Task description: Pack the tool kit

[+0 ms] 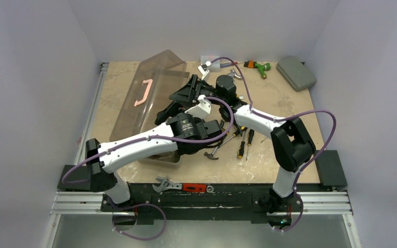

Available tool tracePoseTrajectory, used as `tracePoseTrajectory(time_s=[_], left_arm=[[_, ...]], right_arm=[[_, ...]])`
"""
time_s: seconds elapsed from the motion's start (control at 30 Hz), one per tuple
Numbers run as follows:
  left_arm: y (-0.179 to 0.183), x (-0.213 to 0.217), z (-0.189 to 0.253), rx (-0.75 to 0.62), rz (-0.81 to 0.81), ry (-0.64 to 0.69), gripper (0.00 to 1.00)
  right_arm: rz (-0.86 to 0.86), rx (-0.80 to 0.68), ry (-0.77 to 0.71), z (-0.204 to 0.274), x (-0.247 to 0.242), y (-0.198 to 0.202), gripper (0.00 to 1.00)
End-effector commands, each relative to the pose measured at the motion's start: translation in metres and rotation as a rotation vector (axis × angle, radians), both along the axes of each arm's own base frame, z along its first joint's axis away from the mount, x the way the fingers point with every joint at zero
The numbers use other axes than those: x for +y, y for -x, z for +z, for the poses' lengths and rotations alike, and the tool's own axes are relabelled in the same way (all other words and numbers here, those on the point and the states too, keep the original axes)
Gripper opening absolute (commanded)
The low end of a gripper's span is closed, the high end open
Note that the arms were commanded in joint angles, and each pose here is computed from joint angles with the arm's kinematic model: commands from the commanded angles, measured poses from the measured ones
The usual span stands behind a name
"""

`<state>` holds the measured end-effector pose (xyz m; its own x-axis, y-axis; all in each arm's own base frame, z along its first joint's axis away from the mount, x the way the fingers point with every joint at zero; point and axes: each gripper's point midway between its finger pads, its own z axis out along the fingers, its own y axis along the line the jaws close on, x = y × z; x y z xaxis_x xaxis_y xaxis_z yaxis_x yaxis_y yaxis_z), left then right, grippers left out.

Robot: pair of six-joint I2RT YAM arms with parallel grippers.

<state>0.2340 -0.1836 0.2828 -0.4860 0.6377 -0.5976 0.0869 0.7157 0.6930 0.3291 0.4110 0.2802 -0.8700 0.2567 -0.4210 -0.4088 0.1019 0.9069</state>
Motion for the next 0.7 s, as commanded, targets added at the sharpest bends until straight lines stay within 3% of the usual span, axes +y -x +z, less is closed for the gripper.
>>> tracePoseTrajectory(time_s=[0.0, 0.67], left_arm=[[0.001, 0.013, 0.009, -0.056, 0.034, -0.066, 0.84], [-0.007, 0.055, 0.02, -0.157, 0.132, -0.175, 0.82]], right_arm=[[0.039, -0.129, -0.113, 0.053, 0.002, 0.01, 0.73], [0.034, -0.12, -0.128, 0.061, 0.001, 0.009, 0.74]])
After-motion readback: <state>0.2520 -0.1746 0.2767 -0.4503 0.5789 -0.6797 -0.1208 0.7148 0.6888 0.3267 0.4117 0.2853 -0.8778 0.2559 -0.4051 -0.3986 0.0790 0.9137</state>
